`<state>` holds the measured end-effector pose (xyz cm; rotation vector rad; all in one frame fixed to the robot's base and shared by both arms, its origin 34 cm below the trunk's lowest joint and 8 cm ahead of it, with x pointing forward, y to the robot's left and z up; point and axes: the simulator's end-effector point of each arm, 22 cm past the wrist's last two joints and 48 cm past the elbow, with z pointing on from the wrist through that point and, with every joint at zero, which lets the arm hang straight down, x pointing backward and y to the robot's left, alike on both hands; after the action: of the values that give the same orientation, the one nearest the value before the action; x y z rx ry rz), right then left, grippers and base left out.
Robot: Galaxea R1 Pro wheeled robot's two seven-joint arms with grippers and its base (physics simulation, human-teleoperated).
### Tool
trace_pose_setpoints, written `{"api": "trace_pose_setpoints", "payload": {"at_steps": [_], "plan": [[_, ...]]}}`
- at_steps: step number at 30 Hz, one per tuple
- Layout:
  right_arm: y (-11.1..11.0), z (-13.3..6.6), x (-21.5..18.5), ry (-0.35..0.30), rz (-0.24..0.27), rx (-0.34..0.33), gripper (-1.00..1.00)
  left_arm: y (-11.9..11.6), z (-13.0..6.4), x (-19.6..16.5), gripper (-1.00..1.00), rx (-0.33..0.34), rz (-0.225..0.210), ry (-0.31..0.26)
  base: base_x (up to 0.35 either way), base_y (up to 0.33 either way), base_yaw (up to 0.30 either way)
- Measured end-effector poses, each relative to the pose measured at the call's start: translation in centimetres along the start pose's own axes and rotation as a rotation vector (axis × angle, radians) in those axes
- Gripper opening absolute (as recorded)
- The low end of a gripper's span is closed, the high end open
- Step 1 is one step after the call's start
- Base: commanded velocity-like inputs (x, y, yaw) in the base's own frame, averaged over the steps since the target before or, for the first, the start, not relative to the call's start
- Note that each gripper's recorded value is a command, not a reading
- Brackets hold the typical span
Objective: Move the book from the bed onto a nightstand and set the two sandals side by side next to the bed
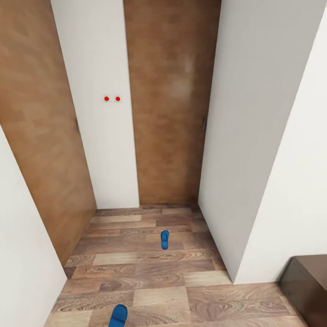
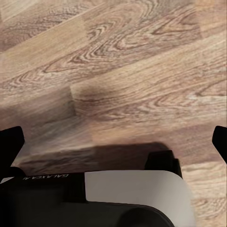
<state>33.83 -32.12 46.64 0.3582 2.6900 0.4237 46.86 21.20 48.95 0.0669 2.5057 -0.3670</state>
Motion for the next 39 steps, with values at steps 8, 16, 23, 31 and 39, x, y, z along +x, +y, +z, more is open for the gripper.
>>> {"api": "trace_pose_setpoints", "payload": {"at_steps": [8,16,23,31,39], "plan": [[0.0,0.0,-0.02,-0.001,0.001,0.0,1.0,0.0,0.0,0.01,-1.0,0.0,0.0,0.0,0.247,0.193,0.0],[0.0,0.0,-0.01,-0.001,0.001,0.0,1.0,-0.01,0.0,0.01,-1.0,0.0,0.0,0.0,0.249,0.204,0.0],[0.04,-0.01,-0.13,-0.003,0.001,-0.002,1.0,0.0,-0.01,0.03,-1.0,0.0,0.0,0.001,0.258,0.207,0.0],[0.09,-0.01,-0.24,-0.006,0.002,-0.004,1.0,-0.01,0.0,-0.02,-1.0,0.0,0.0,0.0,0.262,0.208,0.0],[0.1,-0.01,-0.19,-0.005,0.001,-0.004,1.0,-0.01,0.0,-0.01,-1.0,0.0,0.0,0.0,0.283,0.179,0.0]]}}
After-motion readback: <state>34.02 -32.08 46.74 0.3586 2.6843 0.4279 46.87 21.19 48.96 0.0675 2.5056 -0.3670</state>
